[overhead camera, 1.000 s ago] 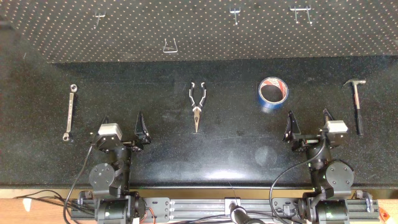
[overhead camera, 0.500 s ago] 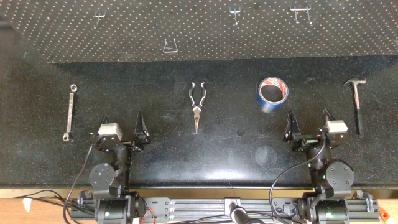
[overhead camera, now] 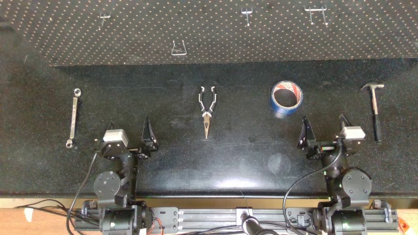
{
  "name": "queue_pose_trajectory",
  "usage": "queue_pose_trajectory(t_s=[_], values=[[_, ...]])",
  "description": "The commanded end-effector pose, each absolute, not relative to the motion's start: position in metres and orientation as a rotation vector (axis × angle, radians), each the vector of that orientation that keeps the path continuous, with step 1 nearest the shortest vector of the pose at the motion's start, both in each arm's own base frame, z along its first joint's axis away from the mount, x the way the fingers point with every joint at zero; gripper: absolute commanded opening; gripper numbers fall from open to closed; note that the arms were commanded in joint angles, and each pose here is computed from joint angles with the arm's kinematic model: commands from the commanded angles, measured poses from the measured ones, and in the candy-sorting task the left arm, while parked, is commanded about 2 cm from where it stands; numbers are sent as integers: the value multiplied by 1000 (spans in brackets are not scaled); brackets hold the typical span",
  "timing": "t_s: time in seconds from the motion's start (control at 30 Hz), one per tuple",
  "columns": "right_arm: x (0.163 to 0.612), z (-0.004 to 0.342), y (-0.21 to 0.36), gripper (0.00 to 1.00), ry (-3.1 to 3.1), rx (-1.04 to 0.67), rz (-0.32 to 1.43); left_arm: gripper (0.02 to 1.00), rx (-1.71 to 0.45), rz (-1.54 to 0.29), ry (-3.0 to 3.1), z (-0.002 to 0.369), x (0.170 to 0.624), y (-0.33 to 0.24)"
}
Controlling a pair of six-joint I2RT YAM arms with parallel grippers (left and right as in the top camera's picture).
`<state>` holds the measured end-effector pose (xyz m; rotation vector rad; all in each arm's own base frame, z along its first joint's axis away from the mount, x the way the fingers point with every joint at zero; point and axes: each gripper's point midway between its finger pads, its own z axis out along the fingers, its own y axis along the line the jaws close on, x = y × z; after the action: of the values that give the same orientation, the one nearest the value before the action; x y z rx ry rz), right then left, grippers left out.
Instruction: Place Tools Onto Pegboard
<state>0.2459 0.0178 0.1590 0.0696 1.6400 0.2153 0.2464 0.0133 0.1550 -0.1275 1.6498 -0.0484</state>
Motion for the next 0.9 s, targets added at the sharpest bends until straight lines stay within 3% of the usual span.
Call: queue_pose_trajectory(t_s=[0.03,0.9], values=[[245,159,23,989,1637,56,248,998,-121,-75,1642,156,246,10],[245,159,23,989,1637,56,248,996,-94,-51,1643,157,246,10]])
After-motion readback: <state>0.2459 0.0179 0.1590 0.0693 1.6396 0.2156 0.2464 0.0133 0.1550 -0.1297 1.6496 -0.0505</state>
